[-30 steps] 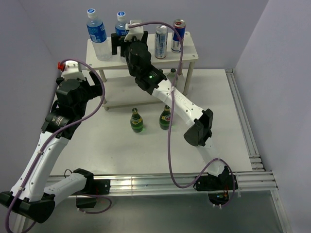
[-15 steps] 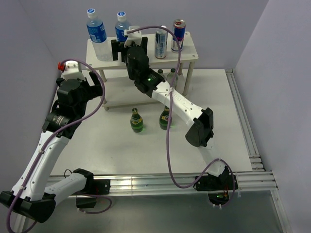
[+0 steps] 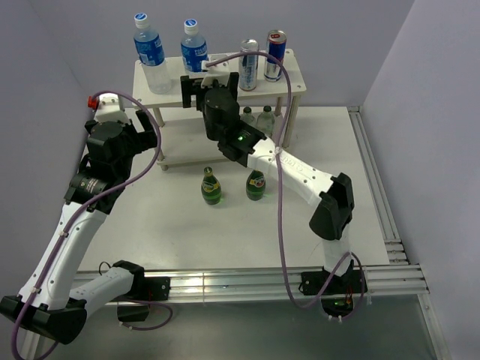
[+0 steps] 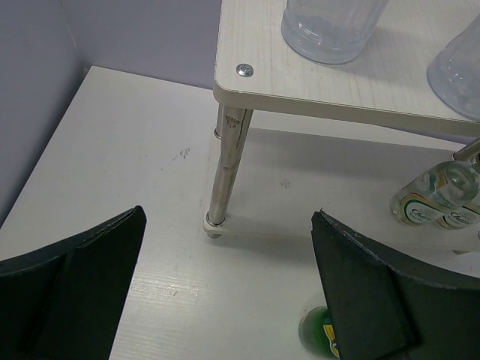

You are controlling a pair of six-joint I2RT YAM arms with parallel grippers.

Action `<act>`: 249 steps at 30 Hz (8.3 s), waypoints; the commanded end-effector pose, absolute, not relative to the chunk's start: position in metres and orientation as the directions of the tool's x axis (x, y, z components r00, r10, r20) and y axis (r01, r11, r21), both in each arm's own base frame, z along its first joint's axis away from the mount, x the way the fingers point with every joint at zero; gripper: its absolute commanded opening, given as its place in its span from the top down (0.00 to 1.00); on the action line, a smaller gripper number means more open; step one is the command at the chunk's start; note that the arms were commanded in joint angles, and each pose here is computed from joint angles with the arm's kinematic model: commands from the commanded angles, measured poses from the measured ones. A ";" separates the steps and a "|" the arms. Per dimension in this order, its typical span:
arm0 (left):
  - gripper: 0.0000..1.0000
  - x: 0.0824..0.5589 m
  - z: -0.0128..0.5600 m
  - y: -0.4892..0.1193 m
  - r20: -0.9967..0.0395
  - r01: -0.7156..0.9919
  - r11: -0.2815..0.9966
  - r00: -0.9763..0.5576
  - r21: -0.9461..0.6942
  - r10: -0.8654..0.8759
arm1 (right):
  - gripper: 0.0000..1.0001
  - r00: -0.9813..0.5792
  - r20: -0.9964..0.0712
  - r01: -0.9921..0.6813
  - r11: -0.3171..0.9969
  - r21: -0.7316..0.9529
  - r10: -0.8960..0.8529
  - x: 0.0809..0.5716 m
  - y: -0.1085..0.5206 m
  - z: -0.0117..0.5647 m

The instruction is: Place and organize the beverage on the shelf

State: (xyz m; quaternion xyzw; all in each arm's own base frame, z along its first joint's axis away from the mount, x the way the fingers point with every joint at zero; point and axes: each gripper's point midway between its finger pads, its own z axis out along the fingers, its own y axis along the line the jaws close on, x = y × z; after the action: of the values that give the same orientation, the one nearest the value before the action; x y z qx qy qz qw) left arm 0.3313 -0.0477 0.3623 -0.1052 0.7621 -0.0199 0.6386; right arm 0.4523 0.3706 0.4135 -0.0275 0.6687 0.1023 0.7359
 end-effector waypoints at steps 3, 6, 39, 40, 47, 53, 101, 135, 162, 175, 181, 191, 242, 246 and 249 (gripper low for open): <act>0.01 0.333 0.369 -0.045 -0.970 -0.150 0.971 -0.131 -0.187 -0.207 | 0.00 0.156 -0.963 -0.183 0.964 0.191 0.220 0.413 0.349 0.455; 0.01 0.329 0.372 -0.046 -0.966 -0.142 0.969 -0.135 -0.200 -0.220 | 0.00 0.136 -0.966 -0.164 0.966 0.197 0.220 0.399 0.340 0.450; 0.01 0.247 0.156 -0.220 -0.870 0.169 0.905 -0.389 -0.390 -0.302 | 0.00 -0.094 -0.965 -0.014 0.968 0.249 0.247 0.202 0.155 0.290; 0.01 0.248 0.152 -0.221 -0.875 0.169 0.909 -0.385 -0.381 -0.294 | 0.00 -0.093 -0.964 -0.012 0.968 0.252 0.250 0.202 0.154 0.289; 0.01 0.275 0.117 -0.232 -0.918 0.116 0.961 -0.342 -0.252 -0.199 | 0.00 -0.088 -0.967 -0.013 0.970 0.241 0.239 0.202 0.149 0.283; 0.01 0.295 0.097 -0.247 -0.937 0.094 0.975 -0.310 -0.200 -0.162 | 0.00 -0.079 -0.968 -0.011 0.971 0.240 0.238 0.201 0.142 0.282; 1.00 0.354 0.135 -0.208 -0.973 -0.092 0.982 -0.145 -0.165 -0.178 | 0.00 -0.093 -0.977 -0.057 0.978 0.199 0.194 0.204 0.159 0.258; 0.52 0.382 0.056 -0.232 -0.829 -0.007 0.987 -0.542 -0.160 -0.138 | 0.00 -0.093 -0.975 -0.033 0.978 0.207 0.203 0.204 0.148 0.256; 0.09 0.410 0.028 -0.229 -0.800 -0.031 0.987 -0.582 -0.156 -0.145 | 0.00 -0.105 -0.976 -0.046 0.979 0.196 0.191 0.207 0.155 0.250; 0.24 0.419 0.040 -0.223 -0.831 -0.059 0.988 -0.535 -0.140 -0.150 | 0.00 -0.119 -0.977 -0.058 0.981 0.184 0.176 0.211 0.162 0.244; 0.90 0.424 0.043 -0.225 -0.837 -0.057 0.989 -0.528 -0.133 -0.143 | 0.00 -0.123 -0.978 -0.063 0.982 0.177 0.168 0.211 0.165 0.242; 1.00 0.412 0.076 -0.203 -0.885 -0.091 0.982 -0.426 -0.167 -0.190 | 0.00 -0.126 -0.977 -0.064 0.982 0.179 0.170 0.212 0.166 0.240; 1.00 0.379 0.015 -0.201 -0.692 -0.134 0.984 -0.699 -0.121 -0.181 | 0.00 -0.120 -0.972 -0.044 0.977 0.206 0.200 0.211 0.155 0.240; 1.00 0.364 0.008 -0.202 -0.672 -0.136 0.982 -0.716 -0.128 -0.187 | 0.00 -0.122 -0.972 -0.041 0.978 0.207 0.200 0.211 0.154 0.239; 1.00 0.351 0.006 -0.206 -0.660 -0.130 0.983 -0.729 -0.131 -0.184 | 0.00 -0.122 -0.972 -0.033 0.978 0.205 0.200 0.211 0.153 0.239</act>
State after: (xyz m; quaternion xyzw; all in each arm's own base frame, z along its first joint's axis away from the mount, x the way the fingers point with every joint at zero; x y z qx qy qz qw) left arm 0.4123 -0.2085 0.0696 -0.1233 0.8693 -0.0627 0.4746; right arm 0.2091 0.1597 0.2376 0.0344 0.7475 0.0937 0.6567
